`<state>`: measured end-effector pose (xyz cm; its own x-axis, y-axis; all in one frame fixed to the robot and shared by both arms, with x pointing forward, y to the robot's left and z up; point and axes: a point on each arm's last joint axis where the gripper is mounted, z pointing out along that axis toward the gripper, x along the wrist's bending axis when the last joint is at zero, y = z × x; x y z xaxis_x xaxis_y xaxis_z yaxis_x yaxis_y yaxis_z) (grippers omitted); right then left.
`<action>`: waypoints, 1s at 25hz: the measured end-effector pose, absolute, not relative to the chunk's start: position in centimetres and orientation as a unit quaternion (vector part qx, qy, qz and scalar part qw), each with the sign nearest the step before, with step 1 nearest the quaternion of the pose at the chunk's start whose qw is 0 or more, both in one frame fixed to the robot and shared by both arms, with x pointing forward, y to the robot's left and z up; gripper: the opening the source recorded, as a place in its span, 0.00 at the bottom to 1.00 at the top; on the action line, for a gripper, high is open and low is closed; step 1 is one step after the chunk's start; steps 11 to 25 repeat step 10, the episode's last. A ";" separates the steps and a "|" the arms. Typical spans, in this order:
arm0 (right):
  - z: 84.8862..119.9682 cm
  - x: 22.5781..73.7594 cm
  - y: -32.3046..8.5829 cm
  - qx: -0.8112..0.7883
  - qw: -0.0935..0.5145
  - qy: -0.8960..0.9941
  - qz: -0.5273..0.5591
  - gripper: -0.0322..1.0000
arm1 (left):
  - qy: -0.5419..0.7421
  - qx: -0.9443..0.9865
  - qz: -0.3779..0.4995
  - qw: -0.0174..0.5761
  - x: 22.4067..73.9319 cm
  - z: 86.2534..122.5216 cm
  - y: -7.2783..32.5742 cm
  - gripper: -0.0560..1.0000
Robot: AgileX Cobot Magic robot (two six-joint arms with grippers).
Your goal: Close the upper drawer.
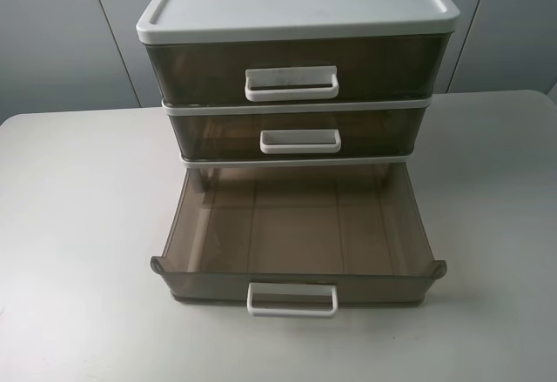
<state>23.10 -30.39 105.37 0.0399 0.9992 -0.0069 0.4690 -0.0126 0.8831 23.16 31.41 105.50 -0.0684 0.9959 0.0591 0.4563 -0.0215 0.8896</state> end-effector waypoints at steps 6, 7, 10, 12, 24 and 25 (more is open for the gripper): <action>105.4 23.1 -30.4 0.617 0.373 0.594 0.355 0.64 | 0.612 0.593 0.399 0.338 23.2 105.5 31.4 0.76; 105.4 23.1 -30.4 0.617 0.373 0.594 0.355 0.64 | 0.612 0.593 0.399 0.338 23.2 105.5 31.4 0.76; 105.4 23.1 -30.4 0.617 0.373 0.594 0.355 0.64 | 0.612 0.593 0.399 0.338 23.2 105.5 31.4 0.76; 105.4 23.1 -30.4 0.617 0.373 0.594 0.355 0.64 | 0.612 0.593 0.399 0.338 23.2 105.5 31.4 0.76; 105.4 23.1 -30.4 0.617 0.373 0.594 0.355 0.64 | 0.612 0.593 0.399 0.338 23.2 105.5 31.4 0.76; 105.4 23.1 -30.4 0.617 0.373 0.594 0.355 0.64 | 0.612 0.593 0.399 0.338 23.2 105.5 31.4 0.76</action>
